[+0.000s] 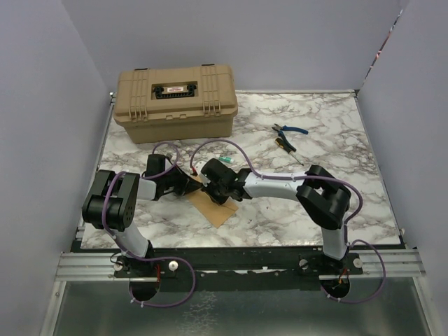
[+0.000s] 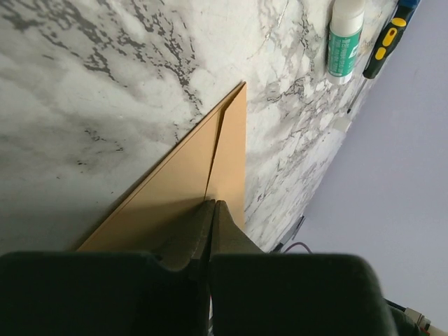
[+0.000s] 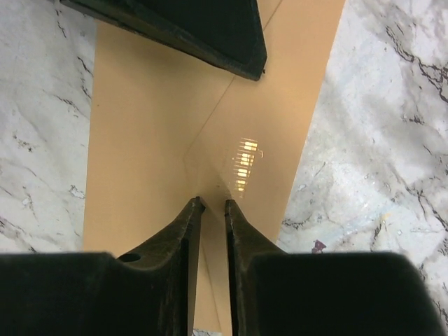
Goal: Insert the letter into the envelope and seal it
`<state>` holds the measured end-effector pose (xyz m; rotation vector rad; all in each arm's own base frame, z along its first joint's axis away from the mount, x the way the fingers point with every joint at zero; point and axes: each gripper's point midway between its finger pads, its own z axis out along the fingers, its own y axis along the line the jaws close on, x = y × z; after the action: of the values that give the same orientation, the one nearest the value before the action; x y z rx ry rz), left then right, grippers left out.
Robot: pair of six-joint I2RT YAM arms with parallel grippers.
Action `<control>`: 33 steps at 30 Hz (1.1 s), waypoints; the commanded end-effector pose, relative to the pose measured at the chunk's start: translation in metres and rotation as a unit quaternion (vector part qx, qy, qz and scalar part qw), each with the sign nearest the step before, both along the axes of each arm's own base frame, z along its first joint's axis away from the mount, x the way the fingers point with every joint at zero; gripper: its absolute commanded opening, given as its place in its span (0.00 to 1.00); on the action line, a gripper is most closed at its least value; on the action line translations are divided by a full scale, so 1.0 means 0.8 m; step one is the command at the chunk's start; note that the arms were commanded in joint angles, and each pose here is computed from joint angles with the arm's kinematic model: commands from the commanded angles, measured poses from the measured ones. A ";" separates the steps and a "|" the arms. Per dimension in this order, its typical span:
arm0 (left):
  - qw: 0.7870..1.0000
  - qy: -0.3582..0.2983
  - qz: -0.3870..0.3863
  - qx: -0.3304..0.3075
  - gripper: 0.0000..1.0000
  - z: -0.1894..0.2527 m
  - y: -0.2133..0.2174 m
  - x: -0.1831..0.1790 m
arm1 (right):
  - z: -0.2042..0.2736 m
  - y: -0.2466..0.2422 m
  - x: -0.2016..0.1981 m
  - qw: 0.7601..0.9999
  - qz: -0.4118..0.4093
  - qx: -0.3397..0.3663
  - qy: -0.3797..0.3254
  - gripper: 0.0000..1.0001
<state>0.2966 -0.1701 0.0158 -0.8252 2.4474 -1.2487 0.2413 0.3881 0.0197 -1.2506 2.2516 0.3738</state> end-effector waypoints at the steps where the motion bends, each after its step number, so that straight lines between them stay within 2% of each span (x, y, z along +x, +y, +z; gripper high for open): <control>1: 0.989 0.107 0.019 0.102 0.00 -0.077 0.039 -0.050 | -0.054 -0.090 -0.042 0.989 -0.030 -0.134 0.054 0.18; 5: 0.989 0.108 0.015 0.103 0.00 -0.079 0.039 -0.051 | -0.046 -0.096 -0.045 0.990 -0.042 -0.125 0.055 0.12; 10: 0.989 0.105 0.012 0.102 0.00 -0.077 0.038 -0.049 | -0.023 -0.092 -0.046 0.992 -0.050 -0.104 0.053 0.11; 18: 0.990 0.097 0.012 0.099 0.00 -0.071 0.036 -0.044 | 0.044 -0.013 0.002 0.998 -0.060 -0.010 0.021 0.18; 23: 0.991 0.094 0.009 0.097 0.00 -0.069 0.035 -0.043 | 0.038 0.021 0.028 0.998 -0.068 0.000 0.015 0.17; 28: 0.991 0.095 0.008 0.092 0.00 -0.068 0.033 -0.043 | 0.028 0.036 0.054 0.995 -0.099 -0.008 0.000 0.10; 33: 0.991 0.096 0.009 0.092 0.00 -0.069 0.034 -0.044 | 0.017 0.047 0.060 0.994 -0.112 -0.001 0.012 0.07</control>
<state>0.2972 -0.1706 0.0165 -0.7957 2.4723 -1.2511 0.2814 0.4240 0.0366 -1.0462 2.3546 0.3246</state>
